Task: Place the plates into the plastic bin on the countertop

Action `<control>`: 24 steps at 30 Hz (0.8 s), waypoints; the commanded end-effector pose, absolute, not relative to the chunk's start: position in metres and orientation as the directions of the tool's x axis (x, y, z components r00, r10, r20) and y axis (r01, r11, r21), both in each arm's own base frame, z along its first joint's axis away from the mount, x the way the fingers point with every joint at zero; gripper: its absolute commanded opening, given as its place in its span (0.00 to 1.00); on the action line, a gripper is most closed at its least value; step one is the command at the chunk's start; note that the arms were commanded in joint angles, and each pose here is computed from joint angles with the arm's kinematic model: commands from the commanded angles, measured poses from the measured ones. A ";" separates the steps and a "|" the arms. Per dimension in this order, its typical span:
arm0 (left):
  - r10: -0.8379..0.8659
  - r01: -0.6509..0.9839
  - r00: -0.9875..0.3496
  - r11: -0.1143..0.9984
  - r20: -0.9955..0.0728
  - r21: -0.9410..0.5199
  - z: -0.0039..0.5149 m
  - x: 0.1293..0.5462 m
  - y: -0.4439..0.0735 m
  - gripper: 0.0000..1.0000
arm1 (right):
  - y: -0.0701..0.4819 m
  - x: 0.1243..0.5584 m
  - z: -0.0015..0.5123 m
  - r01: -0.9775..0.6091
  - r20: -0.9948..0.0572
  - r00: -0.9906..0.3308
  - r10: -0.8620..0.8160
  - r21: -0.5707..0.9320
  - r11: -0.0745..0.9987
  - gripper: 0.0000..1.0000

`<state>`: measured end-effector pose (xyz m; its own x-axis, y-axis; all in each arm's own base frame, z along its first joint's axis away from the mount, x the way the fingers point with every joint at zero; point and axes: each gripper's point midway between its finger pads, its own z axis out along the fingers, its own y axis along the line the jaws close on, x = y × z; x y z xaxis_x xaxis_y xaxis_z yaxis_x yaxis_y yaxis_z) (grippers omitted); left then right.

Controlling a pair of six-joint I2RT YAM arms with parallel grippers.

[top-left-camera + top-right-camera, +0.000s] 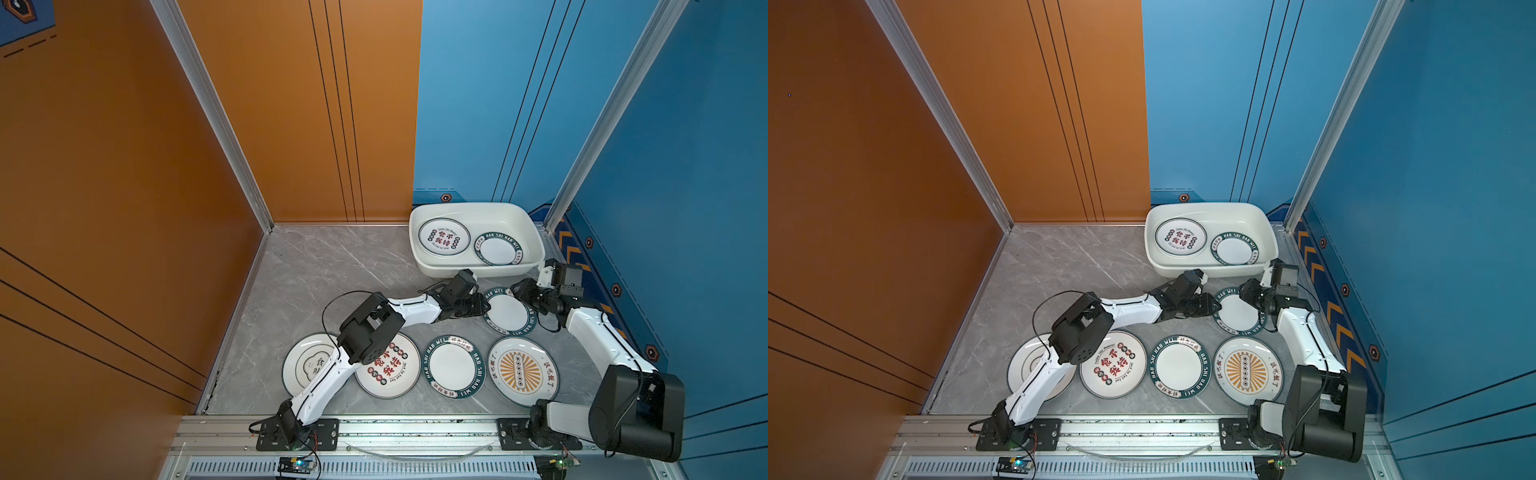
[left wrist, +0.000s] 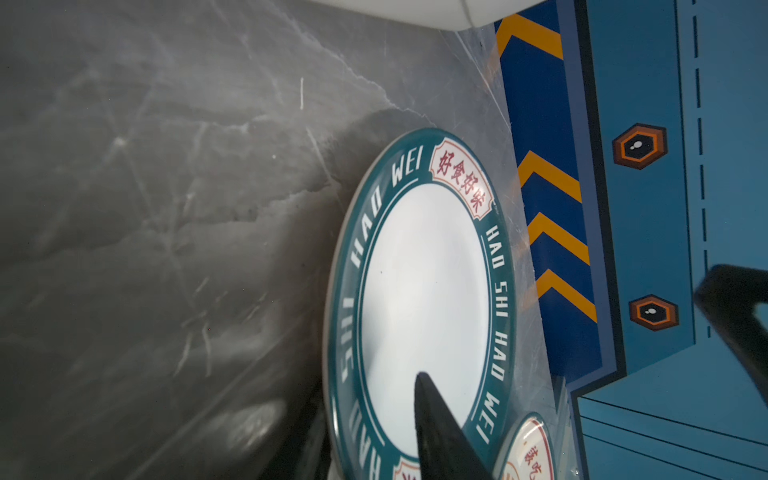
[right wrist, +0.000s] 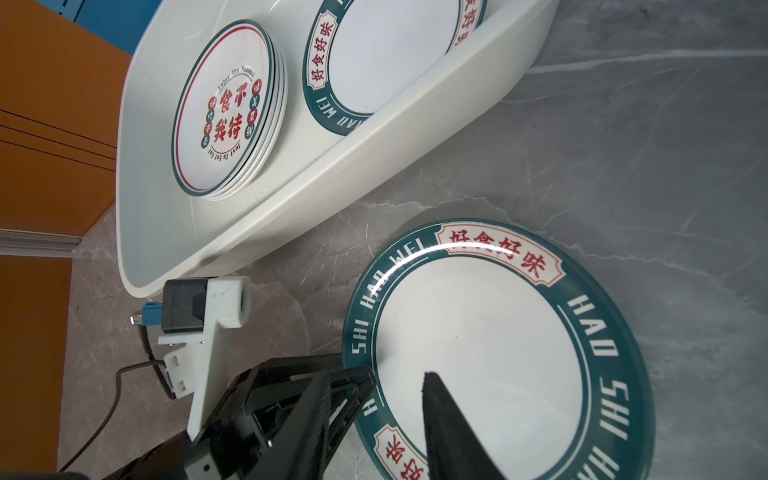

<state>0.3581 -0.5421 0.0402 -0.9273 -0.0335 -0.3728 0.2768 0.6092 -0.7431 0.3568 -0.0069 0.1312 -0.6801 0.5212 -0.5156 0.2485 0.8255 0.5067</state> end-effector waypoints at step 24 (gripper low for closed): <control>-0.024 0.223 -0.937 0.728 -0.349 -0.649 0.005 0.365 -0.488 0.00 | -0.006 0.352 0.132 0.238 -0.521 -0.670 0.529 0.524 0.818 0.39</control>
<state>0.3680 -0.5231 0.0385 -0.9205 -0.0585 -0.3863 0.2653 0.6322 -0.7280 0.3529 -0.0058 0.1268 -0.6825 0.5221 -0.5115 0.2482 0.8238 0.5097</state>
